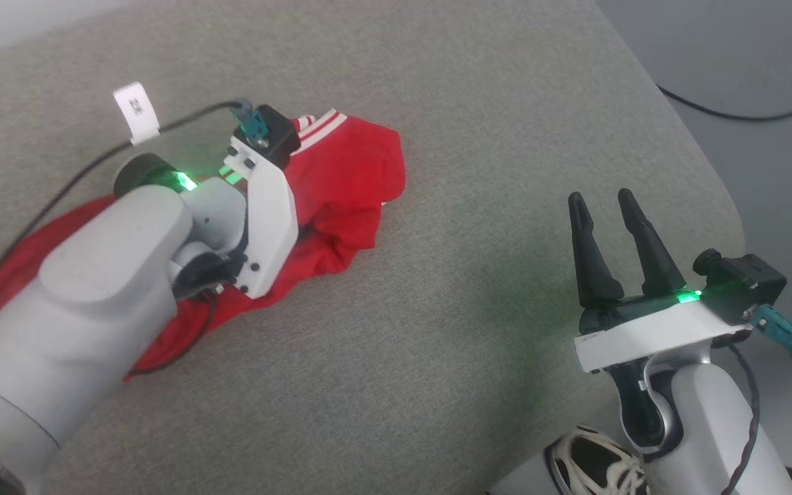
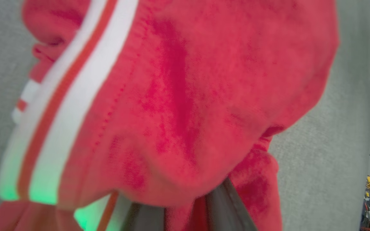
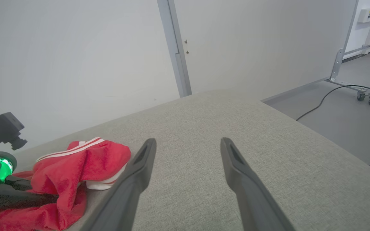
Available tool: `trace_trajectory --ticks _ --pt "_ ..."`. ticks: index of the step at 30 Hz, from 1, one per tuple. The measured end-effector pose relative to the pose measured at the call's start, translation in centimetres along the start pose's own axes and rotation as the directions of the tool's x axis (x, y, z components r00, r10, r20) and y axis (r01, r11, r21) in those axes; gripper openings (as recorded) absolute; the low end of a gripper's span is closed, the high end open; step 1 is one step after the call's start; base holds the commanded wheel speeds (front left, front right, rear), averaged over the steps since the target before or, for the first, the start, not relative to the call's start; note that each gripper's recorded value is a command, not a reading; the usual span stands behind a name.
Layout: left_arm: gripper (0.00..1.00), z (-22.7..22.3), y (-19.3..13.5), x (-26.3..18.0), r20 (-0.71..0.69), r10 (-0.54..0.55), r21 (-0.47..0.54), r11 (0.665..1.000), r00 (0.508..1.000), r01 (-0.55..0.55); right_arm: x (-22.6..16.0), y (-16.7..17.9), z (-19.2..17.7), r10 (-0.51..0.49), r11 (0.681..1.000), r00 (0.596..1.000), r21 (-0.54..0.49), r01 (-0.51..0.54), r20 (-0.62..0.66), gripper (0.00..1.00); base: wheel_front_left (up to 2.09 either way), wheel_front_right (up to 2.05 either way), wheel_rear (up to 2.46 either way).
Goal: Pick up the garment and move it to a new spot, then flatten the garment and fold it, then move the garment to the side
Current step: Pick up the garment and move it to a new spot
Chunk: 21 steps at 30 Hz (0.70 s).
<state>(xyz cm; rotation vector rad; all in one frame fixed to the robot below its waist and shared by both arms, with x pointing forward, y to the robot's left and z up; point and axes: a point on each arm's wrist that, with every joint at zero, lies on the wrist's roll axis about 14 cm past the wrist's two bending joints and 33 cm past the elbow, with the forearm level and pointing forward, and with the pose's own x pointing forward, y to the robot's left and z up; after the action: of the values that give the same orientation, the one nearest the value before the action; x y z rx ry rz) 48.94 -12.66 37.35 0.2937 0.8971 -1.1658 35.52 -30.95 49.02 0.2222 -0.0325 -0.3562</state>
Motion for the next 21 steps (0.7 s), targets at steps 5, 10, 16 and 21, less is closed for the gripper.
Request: trace_trajectory --ticks 5,10,16,21 --pt "0.0 -0.3 0.4 0.9 -0.041 -0.015 0.014 1.0 0.999 0.015 0.0 -0.4 -0.4 -0.016 1.0 1.0 -0.005 0.016 -0.014 1.0 0.0 0.0 0.0" --pt "1.0 -0.1 0.6 0.4 0.002 0.0 0.028 1.0 1.0 0.0 0.6 0.6 -0.6 0.016 1.0 1.0 -0.015 -0.016 -0.014 1.0 0.0 0.0 0.0" --pt "1.0 0.5 0.8 -1.9 0.127 0.038 0.019 0.999 0.991 -0.041 1.6 2.6 -1.0 0.082 0.996 0.997 -0.041 -0.083 -0.014 1.0 0.0 0.0 0.0" --pt "1.0 1.2 2.4 -6.1 0.282 0.116 -0.037 0.993 0.952 -0.11 2.4 5.4 -1.2 0.167 0.984 0.986 -0.059 -0.167 -0.009 1.0 0.0 0.0 0.0"
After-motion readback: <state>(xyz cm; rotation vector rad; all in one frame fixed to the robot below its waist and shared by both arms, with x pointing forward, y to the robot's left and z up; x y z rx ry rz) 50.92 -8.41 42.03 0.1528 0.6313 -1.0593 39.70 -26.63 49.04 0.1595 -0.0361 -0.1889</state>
